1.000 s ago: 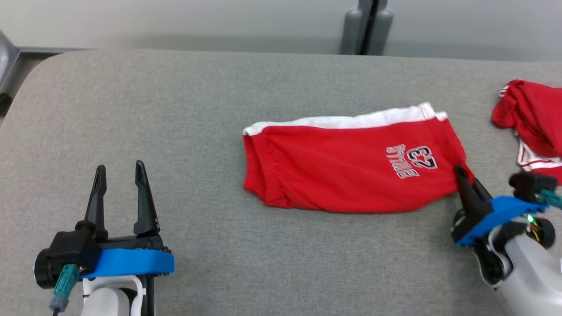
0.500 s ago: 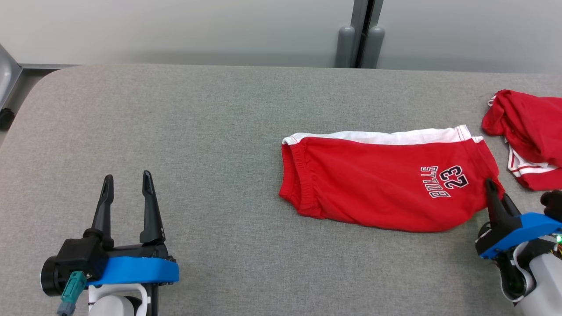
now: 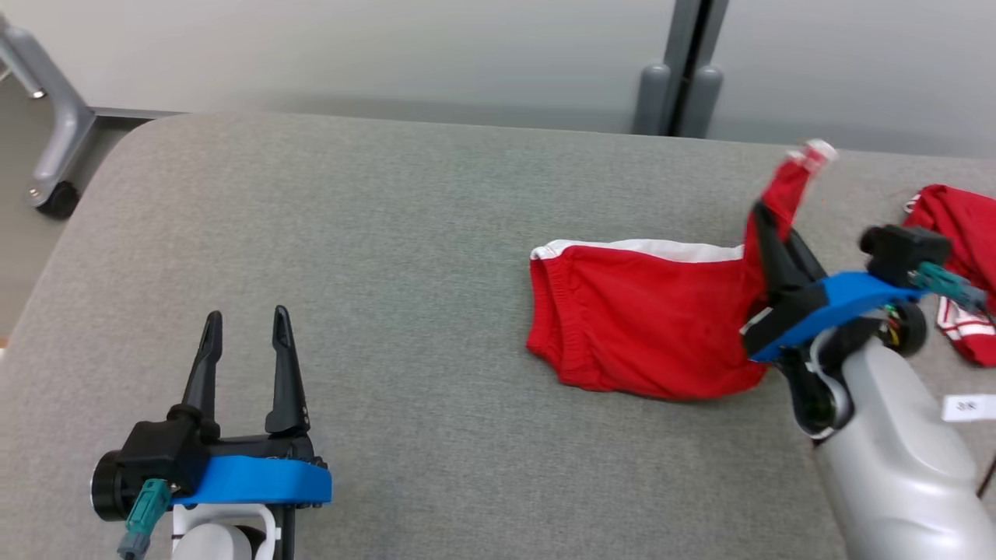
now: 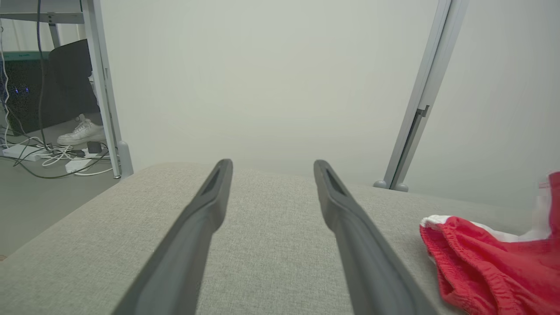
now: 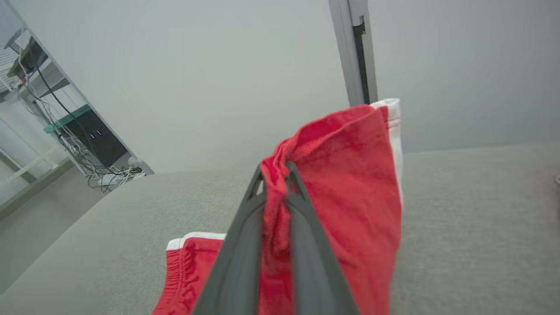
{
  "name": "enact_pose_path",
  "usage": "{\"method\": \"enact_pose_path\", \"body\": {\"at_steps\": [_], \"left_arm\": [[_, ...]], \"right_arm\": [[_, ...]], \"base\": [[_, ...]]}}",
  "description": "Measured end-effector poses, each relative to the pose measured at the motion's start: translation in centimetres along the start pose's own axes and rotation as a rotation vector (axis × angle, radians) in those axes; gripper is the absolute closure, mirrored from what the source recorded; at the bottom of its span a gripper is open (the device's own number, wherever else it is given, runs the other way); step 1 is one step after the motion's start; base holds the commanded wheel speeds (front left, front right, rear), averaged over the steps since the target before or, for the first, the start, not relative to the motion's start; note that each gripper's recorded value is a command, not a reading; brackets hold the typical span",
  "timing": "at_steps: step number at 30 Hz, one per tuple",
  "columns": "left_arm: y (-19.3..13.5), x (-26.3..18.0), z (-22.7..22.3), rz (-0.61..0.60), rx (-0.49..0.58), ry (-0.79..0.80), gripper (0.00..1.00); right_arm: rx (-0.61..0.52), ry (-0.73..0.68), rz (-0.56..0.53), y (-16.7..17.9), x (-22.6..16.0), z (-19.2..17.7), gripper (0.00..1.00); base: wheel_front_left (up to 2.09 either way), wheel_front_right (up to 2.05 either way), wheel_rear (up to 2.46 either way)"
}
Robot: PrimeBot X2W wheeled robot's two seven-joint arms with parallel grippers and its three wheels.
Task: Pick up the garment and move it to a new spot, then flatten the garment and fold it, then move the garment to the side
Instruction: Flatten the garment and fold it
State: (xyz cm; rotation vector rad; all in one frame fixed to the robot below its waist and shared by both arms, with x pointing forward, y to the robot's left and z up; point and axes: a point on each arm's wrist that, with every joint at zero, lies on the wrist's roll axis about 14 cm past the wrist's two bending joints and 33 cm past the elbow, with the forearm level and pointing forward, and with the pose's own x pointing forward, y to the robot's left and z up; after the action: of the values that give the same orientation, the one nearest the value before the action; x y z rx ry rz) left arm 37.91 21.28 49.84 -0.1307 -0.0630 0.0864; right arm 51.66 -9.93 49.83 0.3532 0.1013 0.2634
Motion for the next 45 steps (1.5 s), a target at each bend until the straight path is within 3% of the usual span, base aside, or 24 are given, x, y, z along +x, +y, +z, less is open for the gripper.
{"method": "enact_pose_path", "body": {"at_steps": [11, 18, 25, 26, 27, 28, 37, 45], "left_arm": [[2.0, -1.7, 0.3, 0.071, -0.008, 0.000, 0.00], [2.3, -2.2, 0.2, 0.089, -0.010, 0.005, 0.00], [2.4, -2.1, -0.2, 0.089, -0.010, 0.015, 0.00], [2.3, -2.1, -0.2, 0.088, -0.010, 0.017, 0.00], [2.3, -2.1, -0.2, 0.088, -0.010, 0.017, 0.00], [2.2, -2.0, -0.3, 0.085, -0.010, 0.019, 0.00], [0.9, -1.0, -0.8, 0.042, -0.011, 0.028, 0.00], [-1.5, 0.2, -0.8, -0.035, -0.008, 0.021, 0.00]], "right_arm": [[-0.072, 0.124, 0.253, 10.1, 0.9, -4.3, 1.00], [-0.102, 0.231, 0.341, 12.6, -1.5, -8.7, 1.00], [-0.111, 0.300, 0.373, 12.9, -3.3, -11.4, 1.00], [-0.106, 0.304, 0.377, 13.0, -3.5, -11.6, 0.78], [-0.106, 0.304, 0.377, 13.0, -3.5, -11.6, 0.08], [-0.106, 0.308, 0.381, 13.1, -3.7, -11.8, 0.00], [-0.099, 0.180, 0.343, 11.4, -3.5, -8.9, 0.00], [-0.176, -0.016, 0.197, 5.5, -4.3, -2.4, 0.00]], "base": [[0.00, 0.00, 0.00], [0.00, 0.00, 0.00], [0.00, 0.00, 0.00], [0.00, 0.00, 0.00], [0.00, 0.00, 0.00], [0.00, 0.00, 0.00], [0.00, 0.00, 0.00], [0.00, 0.00, 0.00]]}}
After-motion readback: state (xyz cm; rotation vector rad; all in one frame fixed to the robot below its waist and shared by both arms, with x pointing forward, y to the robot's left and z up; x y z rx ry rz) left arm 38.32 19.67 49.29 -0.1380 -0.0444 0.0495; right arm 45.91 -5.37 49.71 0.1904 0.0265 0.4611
